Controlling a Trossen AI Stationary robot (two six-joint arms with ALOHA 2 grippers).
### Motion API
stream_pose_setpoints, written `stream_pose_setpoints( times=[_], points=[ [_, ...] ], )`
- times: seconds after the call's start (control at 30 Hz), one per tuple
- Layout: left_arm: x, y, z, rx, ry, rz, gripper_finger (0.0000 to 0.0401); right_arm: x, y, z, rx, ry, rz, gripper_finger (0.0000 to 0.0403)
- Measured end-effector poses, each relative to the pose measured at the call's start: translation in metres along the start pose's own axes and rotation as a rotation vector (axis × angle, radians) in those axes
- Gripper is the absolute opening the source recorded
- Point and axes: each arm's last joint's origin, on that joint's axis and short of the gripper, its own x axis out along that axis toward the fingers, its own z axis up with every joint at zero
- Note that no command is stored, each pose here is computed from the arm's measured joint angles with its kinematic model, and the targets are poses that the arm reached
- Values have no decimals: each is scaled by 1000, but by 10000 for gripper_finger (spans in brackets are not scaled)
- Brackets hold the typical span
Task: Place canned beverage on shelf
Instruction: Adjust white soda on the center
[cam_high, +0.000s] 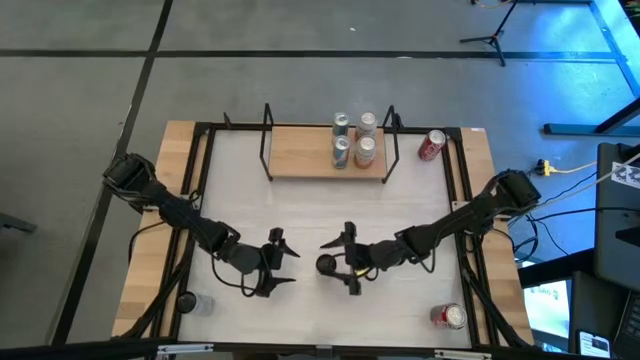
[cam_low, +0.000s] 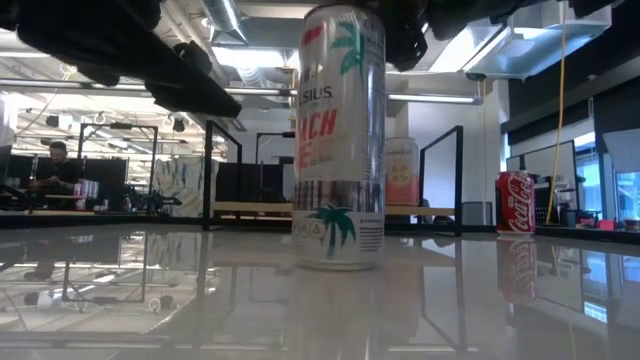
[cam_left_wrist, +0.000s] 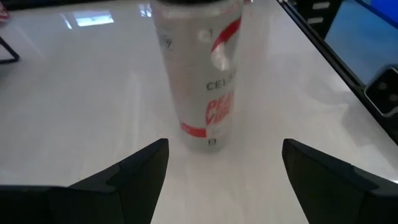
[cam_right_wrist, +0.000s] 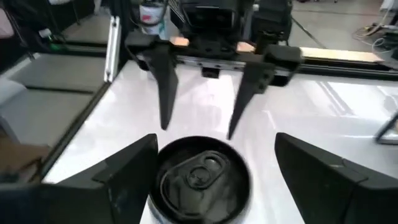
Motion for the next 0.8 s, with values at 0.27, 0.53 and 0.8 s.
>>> stream_pose_setpoints(
  times=[0.27,0.53,0.8],
  points=[
    [9,10,1,-27,-13,28,305,-42,19,27,91,207,113,321],
    [34,14,-10,-31,-28,-48,305,-46,60,-17,159,371,95,321],
    [43,22,-12,-15,-43,-73,305,-12,49,-53,109,364,-182,321]
  ],
)
